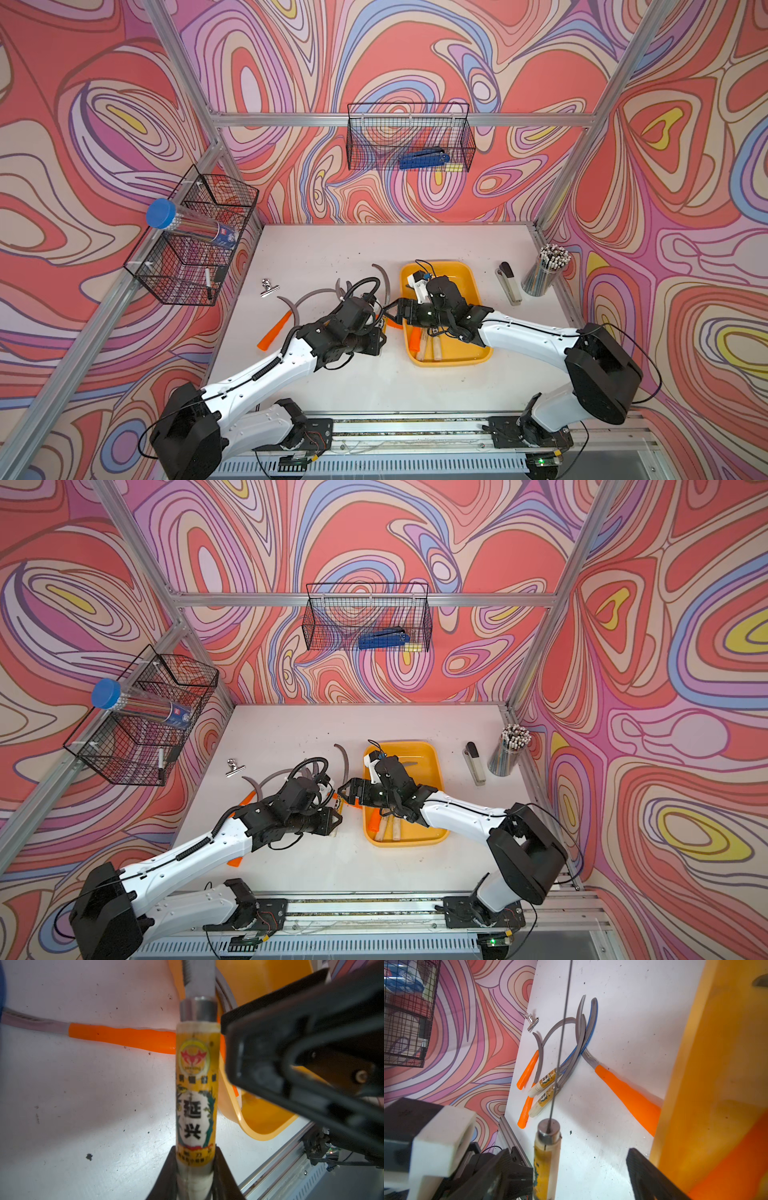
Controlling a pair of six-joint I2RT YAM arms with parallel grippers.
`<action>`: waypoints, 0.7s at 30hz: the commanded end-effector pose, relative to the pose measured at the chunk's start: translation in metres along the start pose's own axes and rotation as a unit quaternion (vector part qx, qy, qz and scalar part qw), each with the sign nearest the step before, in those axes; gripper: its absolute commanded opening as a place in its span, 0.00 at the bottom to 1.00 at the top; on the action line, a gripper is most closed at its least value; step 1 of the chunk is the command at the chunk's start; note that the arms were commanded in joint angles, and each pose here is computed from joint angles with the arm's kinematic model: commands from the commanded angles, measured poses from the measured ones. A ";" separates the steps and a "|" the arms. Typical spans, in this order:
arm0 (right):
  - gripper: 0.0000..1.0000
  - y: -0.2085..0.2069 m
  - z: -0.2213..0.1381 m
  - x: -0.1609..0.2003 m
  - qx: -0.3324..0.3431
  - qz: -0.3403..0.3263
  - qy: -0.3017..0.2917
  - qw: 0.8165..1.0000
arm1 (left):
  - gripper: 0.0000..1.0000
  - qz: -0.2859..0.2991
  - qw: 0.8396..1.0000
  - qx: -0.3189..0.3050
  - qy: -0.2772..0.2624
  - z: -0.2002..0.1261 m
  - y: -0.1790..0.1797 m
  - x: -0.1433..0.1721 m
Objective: Put small sickles into storage boxes
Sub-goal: Pick up the sickle at the center of the board.
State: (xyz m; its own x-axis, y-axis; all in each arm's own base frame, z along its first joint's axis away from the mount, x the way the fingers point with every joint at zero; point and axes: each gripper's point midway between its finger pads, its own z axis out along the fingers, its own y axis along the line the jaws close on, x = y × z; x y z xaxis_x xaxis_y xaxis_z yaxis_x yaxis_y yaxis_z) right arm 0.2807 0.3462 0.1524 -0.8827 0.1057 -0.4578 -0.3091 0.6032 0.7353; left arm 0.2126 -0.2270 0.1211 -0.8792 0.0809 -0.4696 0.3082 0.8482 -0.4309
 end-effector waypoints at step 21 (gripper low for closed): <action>0.21 0.016 0.015 -0.005 -0.028 -0.012 -0.001 1.000 | 0.12 0.006 0.999 0.047 -0.016 0.005 -0.024 -0.019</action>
State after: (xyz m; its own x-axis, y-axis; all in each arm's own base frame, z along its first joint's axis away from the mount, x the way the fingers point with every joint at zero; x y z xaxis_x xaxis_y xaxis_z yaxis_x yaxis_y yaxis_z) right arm 0.2835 0.3629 0.1509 -0.8901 0.0980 -0.4451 -0.3176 0.5671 0.7599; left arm 0.2172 -0.2440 0.1228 -0.8807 0.0848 -0.4661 0.3313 0.8136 -0.4778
